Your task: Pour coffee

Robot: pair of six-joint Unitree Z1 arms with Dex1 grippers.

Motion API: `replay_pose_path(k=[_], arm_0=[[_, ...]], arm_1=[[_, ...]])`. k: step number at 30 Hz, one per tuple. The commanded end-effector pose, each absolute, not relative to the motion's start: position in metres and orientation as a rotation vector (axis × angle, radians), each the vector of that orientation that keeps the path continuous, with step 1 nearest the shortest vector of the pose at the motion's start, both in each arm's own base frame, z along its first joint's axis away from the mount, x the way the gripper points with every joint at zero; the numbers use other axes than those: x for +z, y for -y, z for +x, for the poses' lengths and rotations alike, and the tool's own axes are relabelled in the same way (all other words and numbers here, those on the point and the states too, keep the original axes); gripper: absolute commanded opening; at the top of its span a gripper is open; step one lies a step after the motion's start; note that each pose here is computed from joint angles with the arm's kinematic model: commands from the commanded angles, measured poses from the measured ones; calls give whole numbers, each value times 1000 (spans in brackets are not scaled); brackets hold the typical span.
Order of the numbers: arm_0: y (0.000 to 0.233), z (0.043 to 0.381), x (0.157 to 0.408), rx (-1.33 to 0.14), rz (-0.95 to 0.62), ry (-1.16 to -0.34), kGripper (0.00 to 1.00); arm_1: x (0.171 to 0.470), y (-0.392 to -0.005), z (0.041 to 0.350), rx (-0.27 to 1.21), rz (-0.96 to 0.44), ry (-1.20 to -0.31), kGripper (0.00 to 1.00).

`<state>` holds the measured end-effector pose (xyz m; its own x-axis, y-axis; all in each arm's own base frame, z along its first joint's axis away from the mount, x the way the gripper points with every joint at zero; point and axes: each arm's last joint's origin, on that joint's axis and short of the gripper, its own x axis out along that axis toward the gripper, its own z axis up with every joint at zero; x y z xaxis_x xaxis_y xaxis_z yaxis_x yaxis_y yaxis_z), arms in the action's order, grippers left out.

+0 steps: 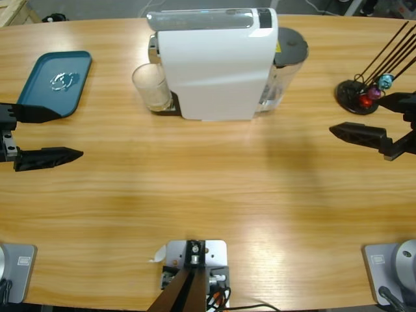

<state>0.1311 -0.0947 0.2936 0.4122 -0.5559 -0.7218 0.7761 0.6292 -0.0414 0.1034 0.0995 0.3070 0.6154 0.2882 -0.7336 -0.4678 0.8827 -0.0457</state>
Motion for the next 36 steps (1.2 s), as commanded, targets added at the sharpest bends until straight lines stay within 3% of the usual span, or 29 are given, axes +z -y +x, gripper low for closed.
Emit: replay_pose_path(k=[1,36], arm_0=[[95,133,280,-864,323,-815,991],[100,137,276,-903,299,-800,991]], arm_1=[[295,-101,104,426,-269,-834,1000],[294,-102,104,425,-264,-839,1000]])
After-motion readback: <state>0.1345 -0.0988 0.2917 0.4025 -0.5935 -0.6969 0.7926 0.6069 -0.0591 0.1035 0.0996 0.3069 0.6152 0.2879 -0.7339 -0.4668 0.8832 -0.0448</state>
